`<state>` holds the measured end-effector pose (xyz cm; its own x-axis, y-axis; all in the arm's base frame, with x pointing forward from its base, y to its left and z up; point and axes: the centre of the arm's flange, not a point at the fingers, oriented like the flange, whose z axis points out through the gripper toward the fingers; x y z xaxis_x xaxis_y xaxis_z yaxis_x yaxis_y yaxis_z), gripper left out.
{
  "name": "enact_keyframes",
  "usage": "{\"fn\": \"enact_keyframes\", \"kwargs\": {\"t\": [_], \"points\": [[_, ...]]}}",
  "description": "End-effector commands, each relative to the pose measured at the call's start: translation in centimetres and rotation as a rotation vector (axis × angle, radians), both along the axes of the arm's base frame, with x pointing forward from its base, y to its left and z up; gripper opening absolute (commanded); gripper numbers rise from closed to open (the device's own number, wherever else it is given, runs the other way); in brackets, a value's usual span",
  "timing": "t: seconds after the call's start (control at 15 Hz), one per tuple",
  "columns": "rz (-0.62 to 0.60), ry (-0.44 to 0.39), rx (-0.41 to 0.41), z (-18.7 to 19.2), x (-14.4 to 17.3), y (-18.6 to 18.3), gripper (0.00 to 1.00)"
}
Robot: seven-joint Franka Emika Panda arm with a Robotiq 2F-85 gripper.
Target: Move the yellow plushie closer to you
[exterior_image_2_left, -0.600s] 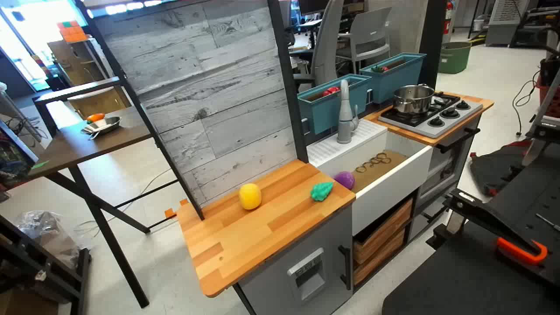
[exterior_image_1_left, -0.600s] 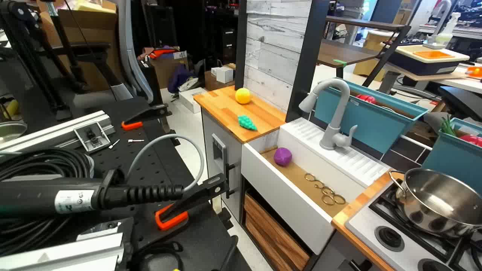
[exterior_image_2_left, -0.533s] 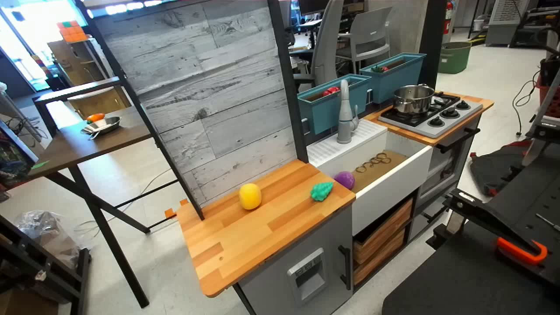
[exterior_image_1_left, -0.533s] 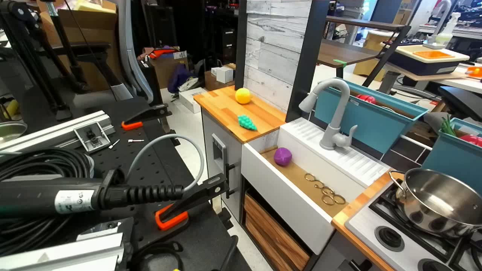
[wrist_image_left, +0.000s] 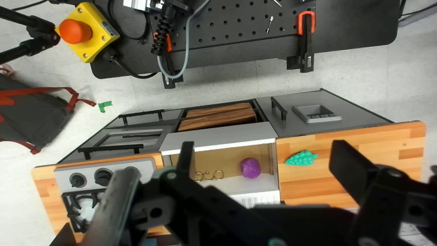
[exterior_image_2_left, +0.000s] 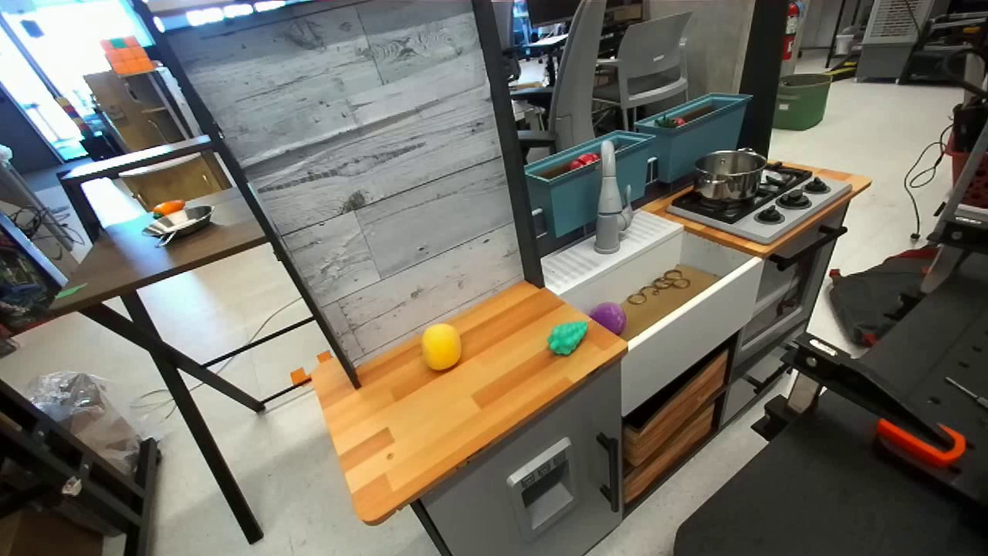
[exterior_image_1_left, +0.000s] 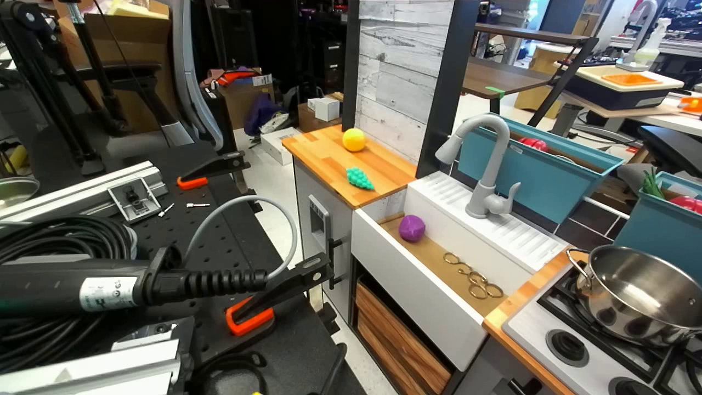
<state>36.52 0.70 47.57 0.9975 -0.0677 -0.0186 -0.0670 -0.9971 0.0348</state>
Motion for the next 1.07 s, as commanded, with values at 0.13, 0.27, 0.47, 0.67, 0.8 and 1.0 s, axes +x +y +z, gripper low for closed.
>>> {"fn": "enact_keyframes", "kwargs": {"t": [0.13,0.27,0.47,0.67,0.8,1.0], "points": [[0.000,0.000,0.000,0.0,0.0,0.0,1.00],[0.000,0.000,0.000,0.0,0.0,0.0,1.00],[0.000,0.000,0.000,0.0,0.0,0.0,1.00],[0.000,0.000,0.000,0.0,0.0,0.0,1.00],[0.000,0.000,0.000,0.0,0.0,0.0,1.00],[0.016,0.059,-0.009,-3.2,1.7,2.7,1.00]]}}
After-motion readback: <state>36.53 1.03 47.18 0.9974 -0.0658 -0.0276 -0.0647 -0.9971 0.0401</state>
